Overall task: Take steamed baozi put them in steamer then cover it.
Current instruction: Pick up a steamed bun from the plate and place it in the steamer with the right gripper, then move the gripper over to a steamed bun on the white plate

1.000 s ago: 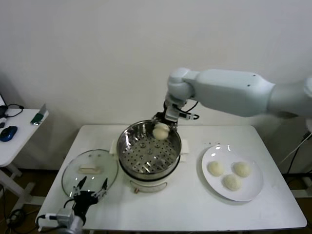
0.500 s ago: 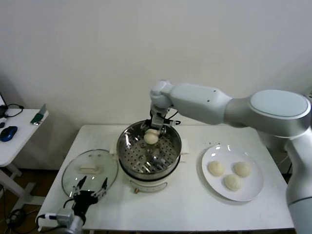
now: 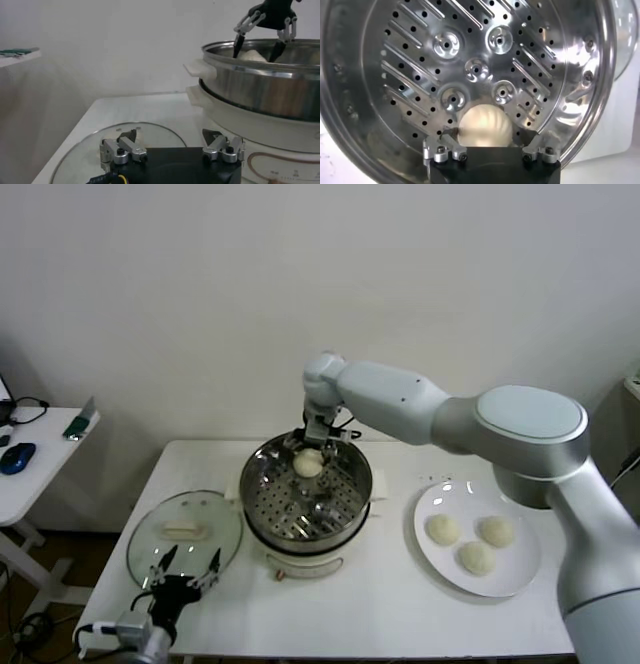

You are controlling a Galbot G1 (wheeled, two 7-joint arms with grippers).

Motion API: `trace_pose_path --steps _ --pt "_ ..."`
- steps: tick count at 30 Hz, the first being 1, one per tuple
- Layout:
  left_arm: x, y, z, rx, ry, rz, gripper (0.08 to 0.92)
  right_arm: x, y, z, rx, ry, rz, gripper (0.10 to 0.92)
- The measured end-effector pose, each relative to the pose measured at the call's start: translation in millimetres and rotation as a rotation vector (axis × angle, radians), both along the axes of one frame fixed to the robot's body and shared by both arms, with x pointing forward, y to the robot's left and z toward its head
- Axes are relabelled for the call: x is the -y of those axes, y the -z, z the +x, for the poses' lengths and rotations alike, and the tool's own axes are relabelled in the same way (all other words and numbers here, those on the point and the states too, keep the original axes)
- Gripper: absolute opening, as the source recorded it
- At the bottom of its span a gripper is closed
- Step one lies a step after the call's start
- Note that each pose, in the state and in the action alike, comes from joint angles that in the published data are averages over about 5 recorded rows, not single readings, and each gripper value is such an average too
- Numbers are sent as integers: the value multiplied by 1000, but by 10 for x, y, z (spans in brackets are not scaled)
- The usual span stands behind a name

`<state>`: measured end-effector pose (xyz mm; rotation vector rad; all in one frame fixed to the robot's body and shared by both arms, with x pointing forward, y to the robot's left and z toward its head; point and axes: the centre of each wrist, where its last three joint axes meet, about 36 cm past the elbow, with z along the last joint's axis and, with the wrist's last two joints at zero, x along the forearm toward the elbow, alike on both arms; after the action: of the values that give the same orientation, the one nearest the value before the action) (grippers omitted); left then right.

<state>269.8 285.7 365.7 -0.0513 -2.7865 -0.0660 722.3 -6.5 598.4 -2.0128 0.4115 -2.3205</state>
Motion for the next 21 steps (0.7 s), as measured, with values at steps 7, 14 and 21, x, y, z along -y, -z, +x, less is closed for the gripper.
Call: trace_pose_path --steps 7,14,21 --pt "23 -10 1 -1 5 2 823 189 -326 -17 -39 51 47 823" --pt "50 -17 23 0 14 1 823 939 -848 -43 -100 268 54 823" --pt "46 -8 45 -2 18 2 823 2170 -1005 -205 -146 622 63 823"
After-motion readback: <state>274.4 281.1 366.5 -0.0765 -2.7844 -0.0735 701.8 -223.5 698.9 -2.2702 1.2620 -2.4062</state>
